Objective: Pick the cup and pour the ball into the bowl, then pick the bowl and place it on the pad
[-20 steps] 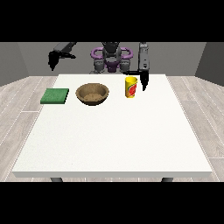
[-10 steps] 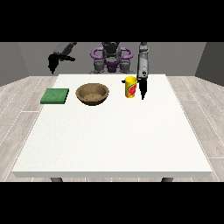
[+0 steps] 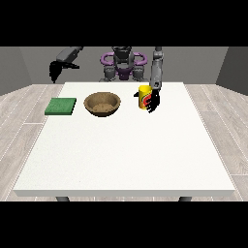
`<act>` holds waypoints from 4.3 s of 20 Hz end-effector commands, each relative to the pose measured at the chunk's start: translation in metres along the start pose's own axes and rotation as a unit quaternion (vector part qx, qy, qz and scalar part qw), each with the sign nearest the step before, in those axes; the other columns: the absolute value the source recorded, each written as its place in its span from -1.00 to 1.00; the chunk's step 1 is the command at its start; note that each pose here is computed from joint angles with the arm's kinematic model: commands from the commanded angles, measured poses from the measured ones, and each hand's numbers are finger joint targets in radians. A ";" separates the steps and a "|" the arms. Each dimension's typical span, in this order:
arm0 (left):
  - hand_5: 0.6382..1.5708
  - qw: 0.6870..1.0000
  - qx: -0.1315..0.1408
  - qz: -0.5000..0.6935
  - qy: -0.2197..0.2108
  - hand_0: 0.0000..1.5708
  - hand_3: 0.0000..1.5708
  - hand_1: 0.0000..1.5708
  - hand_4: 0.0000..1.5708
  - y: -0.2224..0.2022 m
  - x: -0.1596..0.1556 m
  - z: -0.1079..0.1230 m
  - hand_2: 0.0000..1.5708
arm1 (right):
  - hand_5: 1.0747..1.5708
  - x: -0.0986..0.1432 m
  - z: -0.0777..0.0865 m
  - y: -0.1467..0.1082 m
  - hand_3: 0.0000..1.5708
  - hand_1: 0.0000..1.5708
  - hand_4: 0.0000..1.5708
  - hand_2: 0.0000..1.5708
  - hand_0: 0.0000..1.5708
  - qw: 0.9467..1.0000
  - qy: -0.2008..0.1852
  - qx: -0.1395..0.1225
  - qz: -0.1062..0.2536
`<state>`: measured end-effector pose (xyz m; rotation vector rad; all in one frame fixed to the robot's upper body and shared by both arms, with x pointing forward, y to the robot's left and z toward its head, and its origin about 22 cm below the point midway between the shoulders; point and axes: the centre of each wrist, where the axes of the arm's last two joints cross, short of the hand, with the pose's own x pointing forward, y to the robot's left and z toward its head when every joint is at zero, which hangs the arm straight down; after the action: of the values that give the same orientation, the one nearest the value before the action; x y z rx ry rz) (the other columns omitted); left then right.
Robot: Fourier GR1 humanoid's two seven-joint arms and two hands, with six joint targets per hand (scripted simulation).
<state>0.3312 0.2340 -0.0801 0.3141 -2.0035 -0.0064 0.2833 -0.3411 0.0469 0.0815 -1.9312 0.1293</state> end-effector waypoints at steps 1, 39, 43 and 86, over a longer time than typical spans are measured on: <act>0.32 0.997 0.008 -0.081 -0.011 0.65 1.00 0.65 0.82 0.007 -0.014 0.021 1.00 | 1.00 0.013 -0.005 0.006 -1.00 -1.00 -1.00 -1.00 -1.00 1.000 -0.020 0.006 -0.002; 0.41 0.766 -0.138 -0.624 -0.072 0.98 1.00 0.98 0.95 -0.087 0.105 -0.128 1.00 | 1.00 -0.050 0.046 -0.058 -1.00 -1.00 -1.00 -1.00 -1.00 0.987 0.156 -0.033 -0.029; 0.45 0.689 -0.202 -0.682 -0.139 0.90 1.00 0.90 0.92 -0.115 0.103 -0.110 1.00 | 1.00 -0.044 0.036 -0.066 -1.00 -1.00 -1.00 -1.00 -1.00 0.989 0.137 -0.043 -0.031; 0.99 0.989 -0.136 0.008 0.056 -1.00 -1.00 -1.00 -1.00 -0.083 0.114 -0.040 -1.00 | 1.00 -0.066 -0.034 0.043 -1.00 -1.00 -0.62 -1.00 -1.00 0.981 0.118 -0.144 -0.056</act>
<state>0.3549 0.1267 0.0380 0.3225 -1.7878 -0.3085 0.3191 -0.3159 -0.0123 0.0120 -1.6737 -0.1662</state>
